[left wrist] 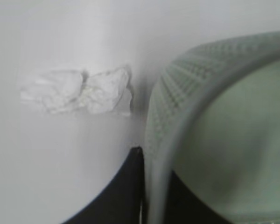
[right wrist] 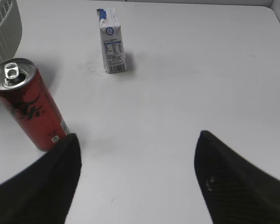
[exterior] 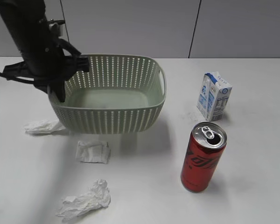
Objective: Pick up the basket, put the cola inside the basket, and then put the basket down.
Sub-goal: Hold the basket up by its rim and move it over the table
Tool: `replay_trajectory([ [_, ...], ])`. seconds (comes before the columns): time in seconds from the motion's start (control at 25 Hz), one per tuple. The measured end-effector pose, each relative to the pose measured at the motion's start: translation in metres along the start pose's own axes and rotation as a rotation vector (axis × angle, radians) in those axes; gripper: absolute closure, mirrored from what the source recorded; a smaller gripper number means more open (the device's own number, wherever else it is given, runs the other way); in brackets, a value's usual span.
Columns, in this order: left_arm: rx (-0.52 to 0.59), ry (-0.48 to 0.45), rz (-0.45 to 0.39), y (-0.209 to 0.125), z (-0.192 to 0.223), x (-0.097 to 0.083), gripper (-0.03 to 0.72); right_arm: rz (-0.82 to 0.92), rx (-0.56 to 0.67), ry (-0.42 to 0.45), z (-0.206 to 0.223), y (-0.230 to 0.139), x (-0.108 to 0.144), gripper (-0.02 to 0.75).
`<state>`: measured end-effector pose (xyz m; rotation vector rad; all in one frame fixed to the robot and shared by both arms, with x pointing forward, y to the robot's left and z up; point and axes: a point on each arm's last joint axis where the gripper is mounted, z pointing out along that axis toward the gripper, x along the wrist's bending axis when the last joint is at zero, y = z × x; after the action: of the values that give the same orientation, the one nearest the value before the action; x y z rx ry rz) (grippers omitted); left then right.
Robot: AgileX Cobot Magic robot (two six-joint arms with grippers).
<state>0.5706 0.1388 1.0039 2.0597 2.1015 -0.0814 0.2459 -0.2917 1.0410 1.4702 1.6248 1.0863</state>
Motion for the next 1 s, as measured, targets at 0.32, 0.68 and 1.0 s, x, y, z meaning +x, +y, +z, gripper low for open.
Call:
replay_trajectory([
  [0.32,-0.062,0.005,0.021,-0.025,-0.016,0.013,0.686,0.056,0.180,0.075,0.022,0.056,0.007,0.167],
  [0.68,-0.103,-0.065,0.054,-0.020,-0.012,0.007,0.686,0.076,0.506,0.219,0.097,0.124,0.020,0.167],
  [1.0,-0.053,-0.038,0.059,-0.014,0.013,0.010,0.686,-0.083,0.761,0.323,0.154,0.124,0.081,0.167],
])
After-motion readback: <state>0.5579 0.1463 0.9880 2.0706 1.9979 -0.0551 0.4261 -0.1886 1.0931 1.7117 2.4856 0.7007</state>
